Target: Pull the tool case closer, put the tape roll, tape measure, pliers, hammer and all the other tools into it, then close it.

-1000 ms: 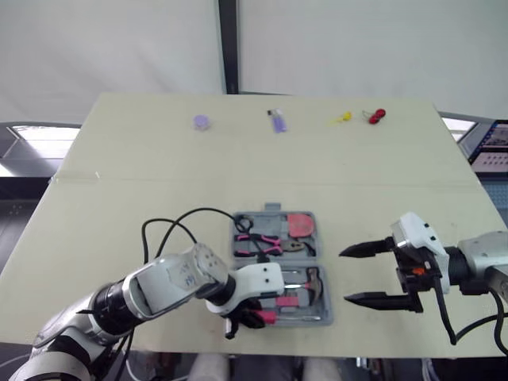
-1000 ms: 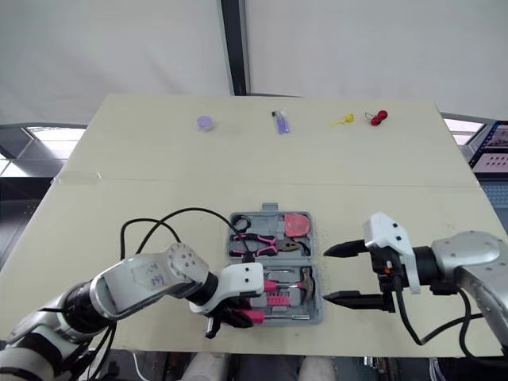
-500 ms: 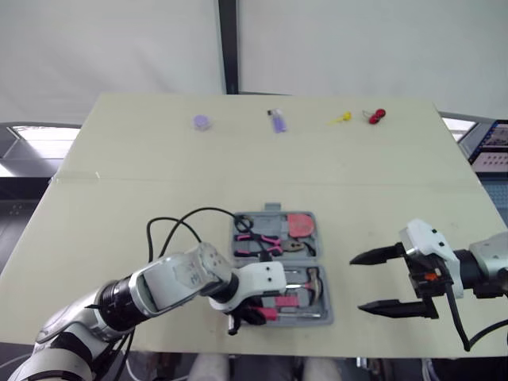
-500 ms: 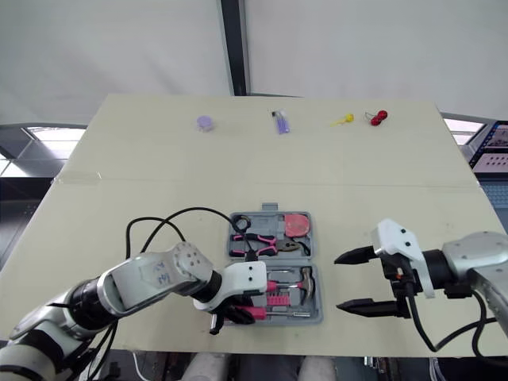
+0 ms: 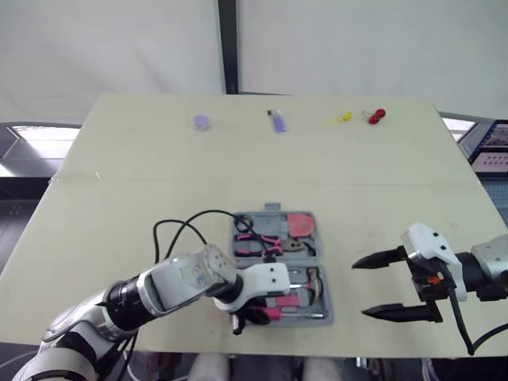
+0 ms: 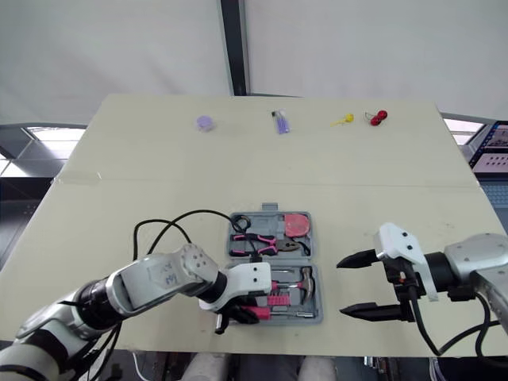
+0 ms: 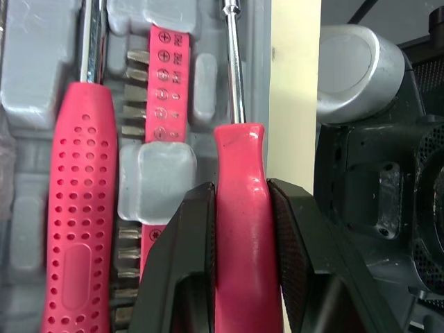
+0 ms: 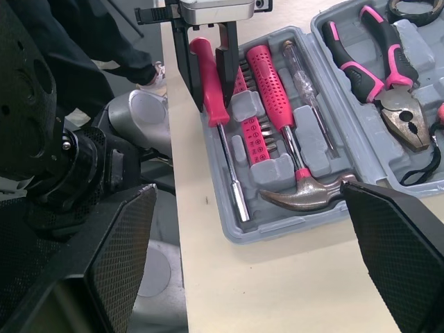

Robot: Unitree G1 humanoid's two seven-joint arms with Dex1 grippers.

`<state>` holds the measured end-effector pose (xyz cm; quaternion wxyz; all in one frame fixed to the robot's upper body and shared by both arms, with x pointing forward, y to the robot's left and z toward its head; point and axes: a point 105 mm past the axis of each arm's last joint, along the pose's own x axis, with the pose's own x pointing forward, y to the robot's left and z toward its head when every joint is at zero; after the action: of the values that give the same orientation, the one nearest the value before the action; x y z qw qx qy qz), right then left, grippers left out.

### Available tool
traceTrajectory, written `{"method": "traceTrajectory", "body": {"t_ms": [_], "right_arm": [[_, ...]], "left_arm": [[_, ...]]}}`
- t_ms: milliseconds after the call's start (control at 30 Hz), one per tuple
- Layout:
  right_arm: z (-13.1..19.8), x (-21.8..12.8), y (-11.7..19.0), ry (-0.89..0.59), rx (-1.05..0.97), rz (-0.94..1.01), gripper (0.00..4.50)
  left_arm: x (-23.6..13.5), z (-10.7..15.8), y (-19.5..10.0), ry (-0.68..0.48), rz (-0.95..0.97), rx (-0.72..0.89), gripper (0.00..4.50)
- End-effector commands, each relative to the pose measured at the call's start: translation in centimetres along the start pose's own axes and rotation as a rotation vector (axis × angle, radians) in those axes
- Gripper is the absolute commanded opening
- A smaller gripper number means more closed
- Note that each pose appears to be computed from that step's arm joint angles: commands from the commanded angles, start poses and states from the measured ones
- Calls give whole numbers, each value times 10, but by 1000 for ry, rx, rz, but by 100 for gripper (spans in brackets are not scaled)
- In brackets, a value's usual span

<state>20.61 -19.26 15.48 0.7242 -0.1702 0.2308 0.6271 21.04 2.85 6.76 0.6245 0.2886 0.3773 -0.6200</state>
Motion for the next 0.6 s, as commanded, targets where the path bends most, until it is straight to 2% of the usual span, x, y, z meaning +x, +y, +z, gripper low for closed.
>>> {"method": "traceTrajectory", "body": {"t_ms": [33,600], "right_arm": [[8,-6,1,-2,-41,-18,450],[7,-6,1,-7,-36,-29,450]], "left_arm": [[-2,8,-1,-29,6,21,63],[0,3,1,-8,15,27,63]]}}
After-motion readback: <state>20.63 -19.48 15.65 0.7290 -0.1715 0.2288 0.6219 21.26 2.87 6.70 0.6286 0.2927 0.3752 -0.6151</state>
